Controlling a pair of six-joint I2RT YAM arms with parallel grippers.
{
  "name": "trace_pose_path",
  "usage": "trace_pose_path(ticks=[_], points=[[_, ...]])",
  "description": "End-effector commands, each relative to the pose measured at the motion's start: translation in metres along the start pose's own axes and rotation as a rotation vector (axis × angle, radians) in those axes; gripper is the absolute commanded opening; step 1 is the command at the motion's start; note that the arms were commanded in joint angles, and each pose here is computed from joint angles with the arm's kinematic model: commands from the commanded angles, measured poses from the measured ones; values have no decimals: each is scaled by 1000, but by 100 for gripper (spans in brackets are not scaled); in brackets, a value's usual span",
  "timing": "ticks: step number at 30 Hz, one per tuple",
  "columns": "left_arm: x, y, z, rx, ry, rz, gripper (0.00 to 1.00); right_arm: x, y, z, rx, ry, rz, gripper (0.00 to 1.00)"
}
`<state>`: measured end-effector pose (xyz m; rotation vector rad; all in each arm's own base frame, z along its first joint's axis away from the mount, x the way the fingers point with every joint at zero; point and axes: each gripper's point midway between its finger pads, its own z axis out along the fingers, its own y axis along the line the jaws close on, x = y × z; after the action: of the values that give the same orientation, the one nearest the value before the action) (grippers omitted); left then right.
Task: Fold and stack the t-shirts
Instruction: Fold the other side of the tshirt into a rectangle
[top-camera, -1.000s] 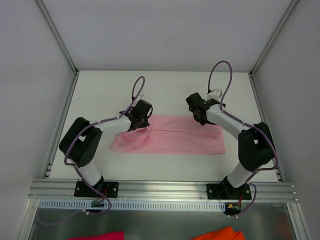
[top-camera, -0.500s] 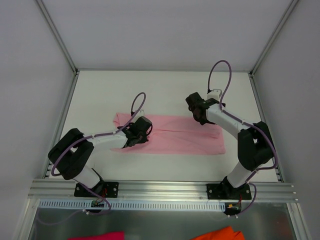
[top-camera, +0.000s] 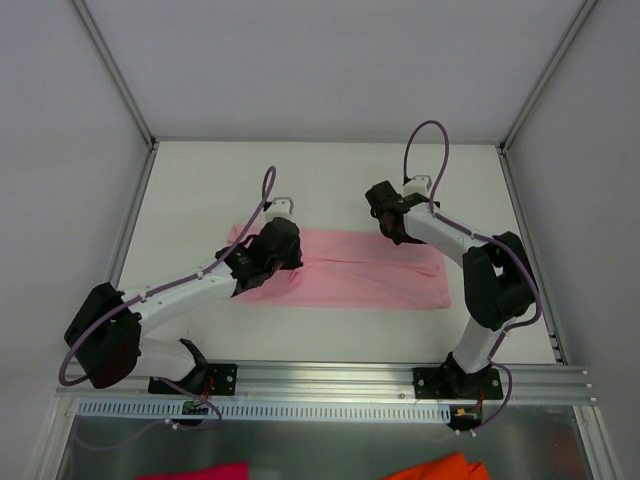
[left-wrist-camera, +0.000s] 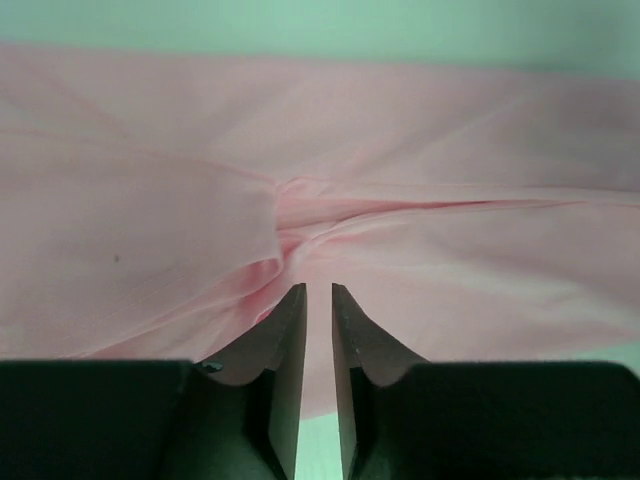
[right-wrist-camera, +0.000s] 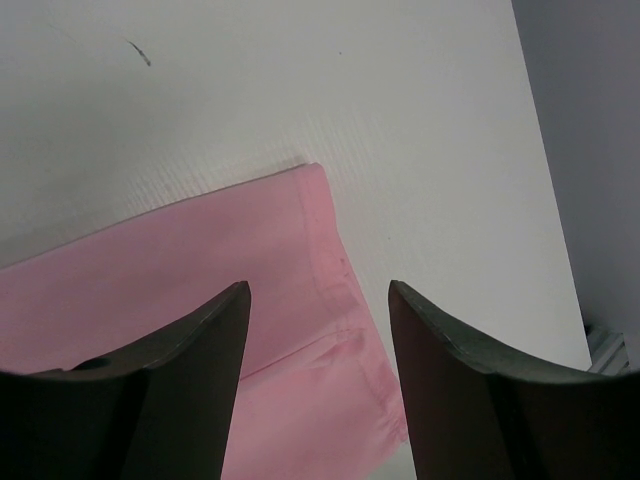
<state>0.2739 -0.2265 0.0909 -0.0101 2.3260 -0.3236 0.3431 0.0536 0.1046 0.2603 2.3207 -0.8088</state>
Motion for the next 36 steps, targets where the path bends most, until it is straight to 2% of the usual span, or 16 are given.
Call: trace_pose_path(ticks=[1,3,4,5,6,7,8,10,15,20,25,36], points=[[-47,-30,-32,108,-108,23,19,-11,11,1,-40,6,8,62],[-60,-30,-40,108,-152,17,26,-4,19,8,-59,36,-4,61],[-66,-30,-40,102,-174,16,29,3,23,11,-73,61,-11,55],[-67,-29,-37,90,-180,22,38,6,24,13,-72,73,-16,51],[-69,-25,-33,68,-181,32,41,12,25,16,-64,89,-21,44],[-68,-20,-23,35,-160,40,44,20,28,17,-84,112,-12,18],[-67,-17,-17,17,-156,43,45,24,30,16,-104,119,-4,8],[-68,-10,-3,-19,-146,38,44,32,29,11,-136,128,11,1],[-60,0,27,-29,-104,24,42,35,7,5,-87,110,5,1],[-26,12,50,-65,-22,29,40,36,3,9,-34,118,-20,2],[-5,19,53,-76,24,21,38,42,0,18,49,150,-80,5],[23,35,39,-78,49,-18,38,49,-5,25,81,187,-63,14]])
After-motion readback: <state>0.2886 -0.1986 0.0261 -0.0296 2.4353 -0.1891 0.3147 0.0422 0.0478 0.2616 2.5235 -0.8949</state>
